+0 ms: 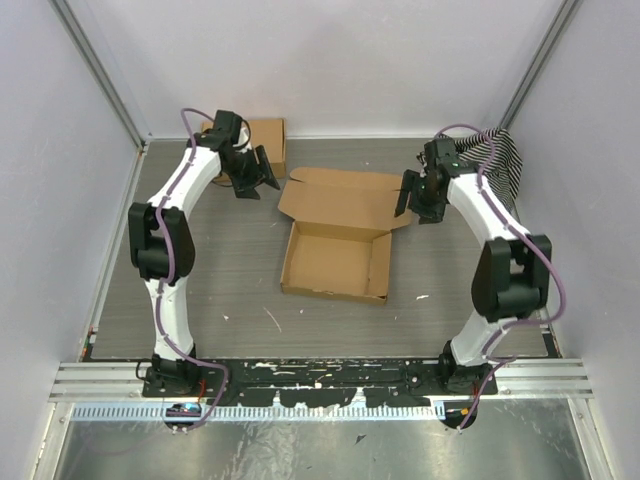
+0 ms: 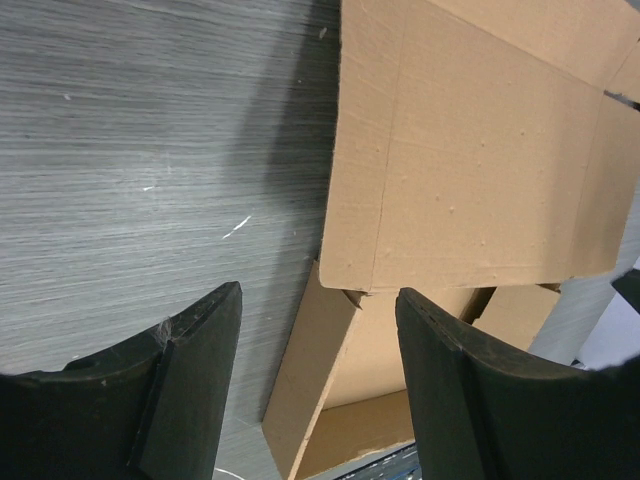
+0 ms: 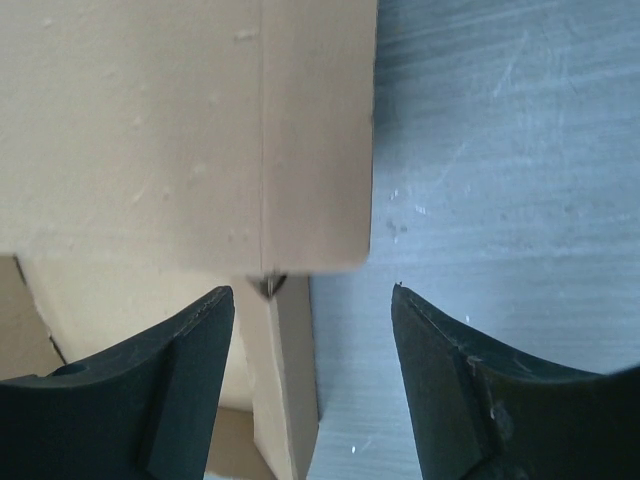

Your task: Fold the paper box

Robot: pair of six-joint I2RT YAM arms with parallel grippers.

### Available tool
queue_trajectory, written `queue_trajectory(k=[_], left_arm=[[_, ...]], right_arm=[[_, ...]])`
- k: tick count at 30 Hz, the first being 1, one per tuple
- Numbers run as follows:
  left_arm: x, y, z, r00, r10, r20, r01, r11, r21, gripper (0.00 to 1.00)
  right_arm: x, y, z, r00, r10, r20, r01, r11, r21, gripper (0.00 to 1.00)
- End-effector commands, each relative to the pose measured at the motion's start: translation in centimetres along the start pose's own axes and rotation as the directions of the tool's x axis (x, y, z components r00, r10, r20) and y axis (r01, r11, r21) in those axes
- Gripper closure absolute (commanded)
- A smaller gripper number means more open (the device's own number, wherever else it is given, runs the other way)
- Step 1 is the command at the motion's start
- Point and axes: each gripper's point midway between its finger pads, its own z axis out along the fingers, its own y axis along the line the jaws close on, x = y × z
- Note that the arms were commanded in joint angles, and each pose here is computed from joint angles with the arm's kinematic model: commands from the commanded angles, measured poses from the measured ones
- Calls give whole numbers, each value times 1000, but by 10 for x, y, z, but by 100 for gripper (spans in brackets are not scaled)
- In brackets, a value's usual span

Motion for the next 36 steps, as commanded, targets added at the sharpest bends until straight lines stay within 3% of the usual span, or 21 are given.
queue_trajectory(k=[1, 7, 13, 24, 25, 27, 29, 30, 34, 36], left_arm=[[8, 5, 24, 999, 9, -52, -10, 1000, 0, 32], [12, -6, 26, 998, 22, -67, -21, 1000, 10, 33], [32, 1, 2, 999, 29, -38, -30, 1000, -6, 34], [63, 13, -43, 995, 94, 30, -93, 995, -30, 35], [64, 14, -46, 995, 97, 38, -96, 995, -37, 35], [66, 17, -51, 993, 104, 49, -101, 994, -50, 36], [68, 20, -57, 991, 118, 60, -114, 991, -68, 36], [69, 22, -61, 990, 128, 65, -123, 989, -79, 36], [65, 25, -80, 978, 167, 125, -150, 980, -134, 36], [62, 26, -91, 969, 186, 163, -161, 974, -157, 36]], right_arm=[[4, 14, -38, 997, -21, 74, 28, 996, -89, 30], [50, 34, -47, 1000, -11, 24, 14, 989, -149, 31], [83, 40, -14, 998, -48, -43, 45, 997, -61, 34], [91, 29, 30, 981, -145, -128, 168, 965, 201, 54], [92, 27, 33, 980, -148, -135, 175, 960, 216, 59], [92, 21, 36, 977, -159, -140, 190, 950, 249, 79], [89, 10, 35, 974, -189, -124, 220, 917, 334, 95], [87, 2, 32, 970, -213, -114, 241, 886, 396, 98], [84, -22, 22, 942, -318, -107, 314, 724, 614, 99], [91, -28, 28, 940, -319, -118, 317, 692, 648, 99]])
